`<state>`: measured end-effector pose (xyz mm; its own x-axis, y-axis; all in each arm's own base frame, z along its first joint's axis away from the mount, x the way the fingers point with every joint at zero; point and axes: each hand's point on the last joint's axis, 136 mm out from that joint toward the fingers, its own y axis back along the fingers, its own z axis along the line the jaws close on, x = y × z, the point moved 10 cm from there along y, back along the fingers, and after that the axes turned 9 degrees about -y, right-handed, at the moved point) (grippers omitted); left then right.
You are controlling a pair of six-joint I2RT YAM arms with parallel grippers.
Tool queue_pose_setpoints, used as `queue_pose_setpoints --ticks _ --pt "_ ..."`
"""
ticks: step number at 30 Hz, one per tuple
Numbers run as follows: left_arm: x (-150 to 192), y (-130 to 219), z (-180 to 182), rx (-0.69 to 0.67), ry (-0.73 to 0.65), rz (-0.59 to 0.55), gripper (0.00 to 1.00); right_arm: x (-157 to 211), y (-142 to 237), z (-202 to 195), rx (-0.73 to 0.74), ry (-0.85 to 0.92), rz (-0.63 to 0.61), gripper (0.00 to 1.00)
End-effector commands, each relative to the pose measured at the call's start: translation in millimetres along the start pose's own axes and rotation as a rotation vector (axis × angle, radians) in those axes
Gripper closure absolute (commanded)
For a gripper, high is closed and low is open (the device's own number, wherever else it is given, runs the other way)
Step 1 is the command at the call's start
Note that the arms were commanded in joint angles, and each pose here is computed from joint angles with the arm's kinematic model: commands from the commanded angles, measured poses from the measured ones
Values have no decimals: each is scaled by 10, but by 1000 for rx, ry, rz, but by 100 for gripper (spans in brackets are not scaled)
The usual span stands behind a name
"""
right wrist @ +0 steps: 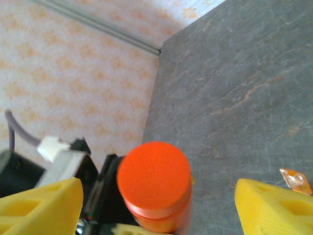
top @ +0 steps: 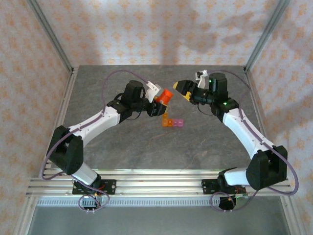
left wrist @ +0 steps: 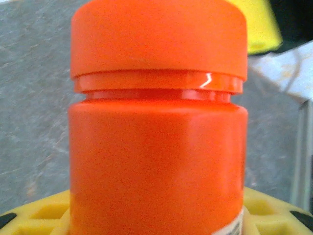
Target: Sort the pills into containers
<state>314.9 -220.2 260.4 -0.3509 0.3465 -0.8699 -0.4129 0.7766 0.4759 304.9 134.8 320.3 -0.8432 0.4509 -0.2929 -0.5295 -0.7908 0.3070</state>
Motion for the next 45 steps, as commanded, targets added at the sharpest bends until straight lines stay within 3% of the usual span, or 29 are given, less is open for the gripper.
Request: queue_pose_setpoints --ticks 1,16,23,26,37,45 --pt "-145 106 -90 -118 -157 16 100 -34 44 12 48 -116 -57 19" --pt "-176 28 -168 -117 -195 36 100 181 -306 -62 86 -162 9 21" --pt "-191 28 -170 -117 -189 28 100 254 -411 -113 82 -174 37 27" --pt "-198 23 -166 -117 -183 20 100 283 -444 -136 87 -178 48 32" --pt "-237 24 -178 -101 -170 -11 100 323 -464 -197 106 -143 62 64" --pt "-338 189 -177 83 -58 -111 100 106 -286 -229 51 24 11 70"
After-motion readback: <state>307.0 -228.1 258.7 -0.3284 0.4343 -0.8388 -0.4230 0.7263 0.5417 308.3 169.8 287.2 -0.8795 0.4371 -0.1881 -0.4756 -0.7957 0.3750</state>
